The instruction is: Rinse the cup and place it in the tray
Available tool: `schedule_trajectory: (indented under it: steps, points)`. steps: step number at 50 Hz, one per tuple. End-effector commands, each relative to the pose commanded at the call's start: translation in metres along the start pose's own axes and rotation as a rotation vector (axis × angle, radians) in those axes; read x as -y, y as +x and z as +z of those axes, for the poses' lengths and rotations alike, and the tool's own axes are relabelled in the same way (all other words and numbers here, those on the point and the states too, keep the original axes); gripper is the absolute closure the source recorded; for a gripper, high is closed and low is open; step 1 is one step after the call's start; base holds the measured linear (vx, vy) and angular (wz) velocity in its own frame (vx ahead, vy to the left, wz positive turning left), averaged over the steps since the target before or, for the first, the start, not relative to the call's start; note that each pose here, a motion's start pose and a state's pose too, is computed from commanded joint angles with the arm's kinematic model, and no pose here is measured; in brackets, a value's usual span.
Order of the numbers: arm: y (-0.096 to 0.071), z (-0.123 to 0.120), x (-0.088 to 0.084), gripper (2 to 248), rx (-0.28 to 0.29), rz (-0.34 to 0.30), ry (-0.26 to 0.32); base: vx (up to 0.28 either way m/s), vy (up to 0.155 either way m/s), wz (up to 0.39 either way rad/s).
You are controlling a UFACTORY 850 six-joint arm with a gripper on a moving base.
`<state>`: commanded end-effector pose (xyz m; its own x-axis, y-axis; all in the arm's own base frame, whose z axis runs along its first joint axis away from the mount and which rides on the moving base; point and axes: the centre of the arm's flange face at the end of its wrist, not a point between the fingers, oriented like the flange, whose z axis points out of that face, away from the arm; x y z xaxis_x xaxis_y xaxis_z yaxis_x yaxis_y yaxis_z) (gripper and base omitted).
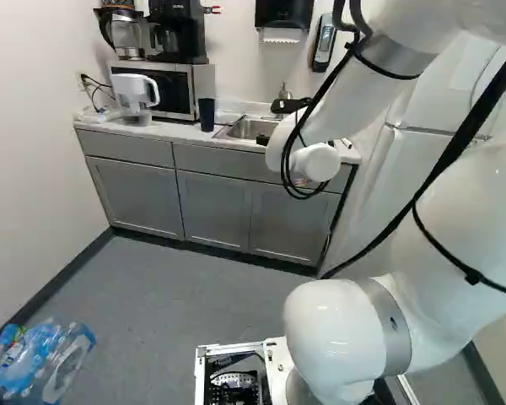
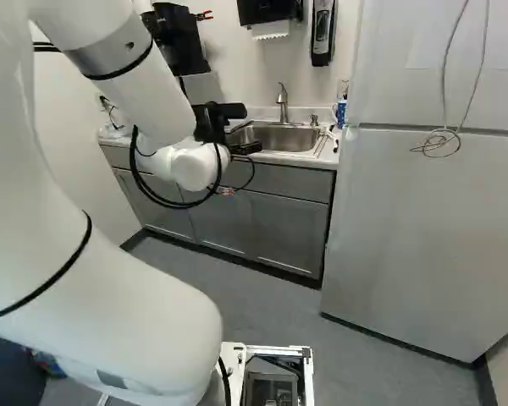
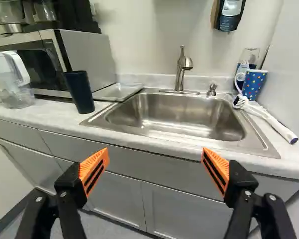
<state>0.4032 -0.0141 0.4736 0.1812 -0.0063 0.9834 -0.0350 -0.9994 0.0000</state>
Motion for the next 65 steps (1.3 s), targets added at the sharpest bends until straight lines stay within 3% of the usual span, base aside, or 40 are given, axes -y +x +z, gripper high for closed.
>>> schedule_trajectory:
  steps: [65]
  points:
    - [0.062,0.039,-0.010,3,0.045,0.004,-0.021,0.000,0.000,0.000]
